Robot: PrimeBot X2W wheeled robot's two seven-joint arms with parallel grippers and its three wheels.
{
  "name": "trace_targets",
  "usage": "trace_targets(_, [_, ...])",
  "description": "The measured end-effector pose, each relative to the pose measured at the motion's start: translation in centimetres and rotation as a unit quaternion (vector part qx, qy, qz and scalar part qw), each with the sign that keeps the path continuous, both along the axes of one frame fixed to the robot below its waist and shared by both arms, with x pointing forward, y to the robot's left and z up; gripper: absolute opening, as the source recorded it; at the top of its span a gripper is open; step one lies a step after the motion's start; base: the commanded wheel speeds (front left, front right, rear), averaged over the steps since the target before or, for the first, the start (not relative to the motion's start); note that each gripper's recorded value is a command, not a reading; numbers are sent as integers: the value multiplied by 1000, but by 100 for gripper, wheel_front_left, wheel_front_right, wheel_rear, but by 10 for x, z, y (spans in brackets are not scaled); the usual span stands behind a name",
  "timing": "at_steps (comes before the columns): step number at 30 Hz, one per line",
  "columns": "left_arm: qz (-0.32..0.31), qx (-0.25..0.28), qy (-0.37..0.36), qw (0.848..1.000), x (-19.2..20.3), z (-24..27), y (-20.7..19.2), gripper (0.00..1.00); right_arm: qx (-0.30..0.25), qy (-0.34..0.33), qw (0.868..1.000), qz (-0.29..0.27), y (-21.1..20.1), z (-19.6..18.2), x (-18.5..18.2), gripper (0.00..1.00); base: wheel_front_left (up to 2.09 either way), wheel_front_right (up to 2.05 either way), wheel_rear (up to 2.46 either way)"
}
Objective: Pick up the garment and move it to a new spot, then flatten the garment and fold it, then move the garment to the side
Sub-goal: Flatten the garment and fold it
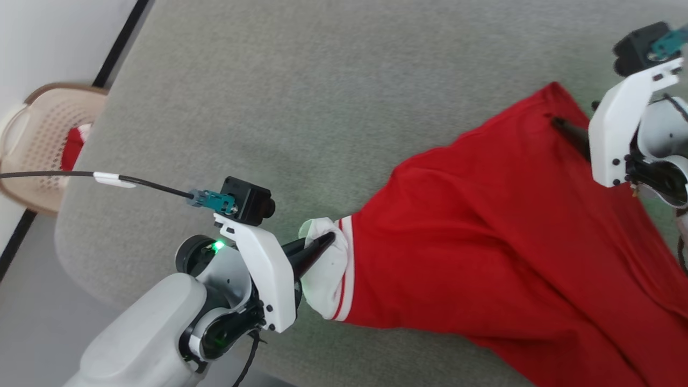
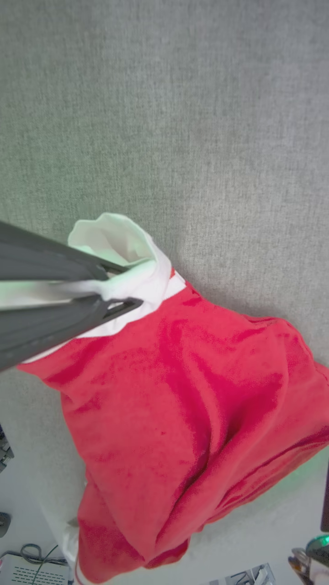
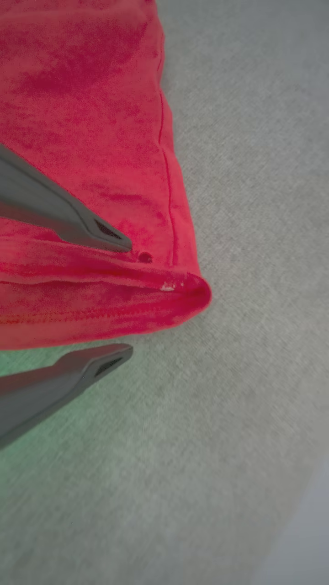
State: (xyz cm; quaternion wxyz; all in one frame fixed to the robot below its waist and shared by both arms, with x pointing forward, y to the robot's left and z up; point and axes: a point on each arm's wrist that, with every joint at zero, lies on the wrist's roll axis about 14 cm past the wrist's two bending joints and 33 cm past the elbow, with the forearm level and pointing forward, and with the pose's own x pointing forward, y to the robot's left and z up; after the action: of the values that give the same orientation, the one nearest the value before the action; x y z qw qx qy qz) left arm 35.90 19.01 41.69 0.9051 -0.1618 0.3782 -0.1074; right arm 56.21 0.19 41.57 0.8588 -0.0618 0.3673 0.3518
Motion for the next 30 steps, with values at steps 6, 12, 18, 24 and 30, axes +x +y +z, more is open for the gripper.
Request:
trace_targets(6, [20,-3,13,1000,-5,-11,8,0,-42,84,995,33,21,-43,-6,100,0,0,0])
trace_targets(12, [30,0,22,999,-7,-18,15,0,-104,132,984,66,19,-58,-15,3,0,0,0])
trace_targets(18, [27,9,21,999,3,-16,23,0,-95,136,984,65,10,-52,-19,0,0,0,0])
trace_targets(24, [4,57,-6,998,31,13,44,0,-69,96,992,37,-10,-25,-10,0,0,0,0])
trace_targets(30, [-23,118,-56,991,71,68,60,0,-45,25,999,2,-40,26,1,0,0,0,0])
